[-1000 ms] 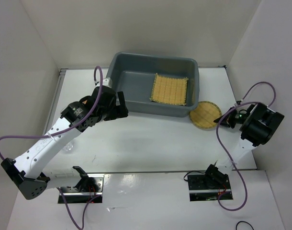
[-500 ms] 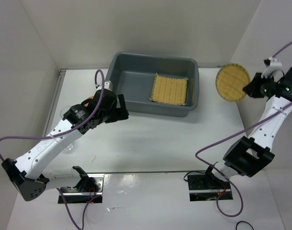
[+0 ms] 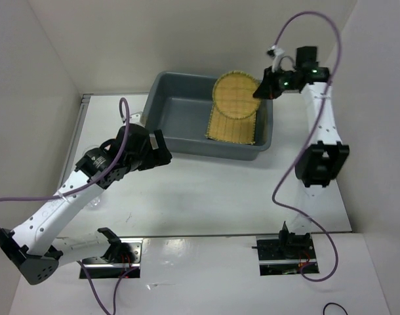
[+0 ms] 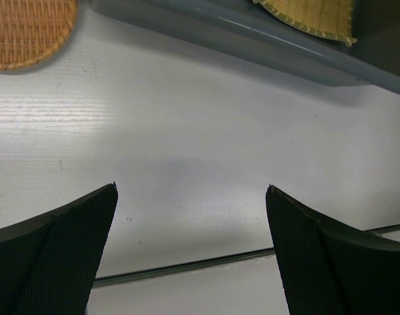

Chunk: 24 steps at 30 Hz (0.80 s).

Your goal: Place the mixed dishes into the plastic bin

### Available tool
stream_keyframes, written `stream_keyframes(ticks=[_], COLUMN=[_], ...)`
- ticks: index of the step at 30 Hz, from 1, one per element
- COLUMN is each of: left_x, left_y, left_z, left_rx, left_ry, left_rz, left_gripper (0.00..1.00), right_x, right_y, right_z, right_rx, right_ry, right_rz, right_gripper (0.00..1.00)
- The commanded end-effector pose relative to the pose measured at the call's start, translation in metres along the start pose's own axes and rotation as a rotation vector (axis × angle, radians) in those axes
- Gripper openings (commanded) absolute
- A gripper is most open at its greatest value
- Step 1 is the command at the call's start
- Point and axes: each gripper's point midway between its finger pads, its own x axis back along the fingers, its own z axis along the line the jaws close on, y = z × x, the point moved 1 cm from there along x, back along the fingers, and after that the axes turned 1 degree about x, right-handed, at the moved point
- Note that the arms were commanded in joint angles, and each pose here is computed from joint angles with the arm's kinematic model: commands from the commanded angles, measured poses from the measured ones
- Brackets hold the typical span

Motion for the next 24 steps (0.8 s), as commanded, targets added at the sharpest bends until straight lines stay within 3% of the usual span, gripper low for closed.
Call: stream_keyframes(ticks=[1, 10, 15, 17, 24], left_x=[0.009, 0.011, 0.001, -0.003, -0.011], left_y=[0.002, -0.013, -0.012, -0.011, -0.007], left_z=[-0.004, 0.008, 0.004, 0.003, 0.005], left_rx=[0.051, 0.160, 0.134, 0.122, 0.101], left_ry=[-0.043, -0.043, -0.017, -0.009, 0.015], left_rz=[-0.004, 0.019, 0.043, 0.052, 0.057], left_gripper=[1.00, 1.00, 1.00, 1.00, 1.00], right_x=[-0.040, -0.111, -0.132, -0.140, -0.150], right_y=[-0.054, -0.102, -0.136, -0.142, -0.162], right_z=[-0.022, -0.060, -0.087, -0.090, -0.120], right_rx=[-0.118, -0.096, -0.119, -0.131, -0.141], right_ry=[0.008, 0.017, -0.068, -0.093, -0.245], right_rz=[0.151, 0.273, 0.359, 0.377, 0.429], right_gripper=[0.00, 0.00, 0.00, 0.08, 0.18])
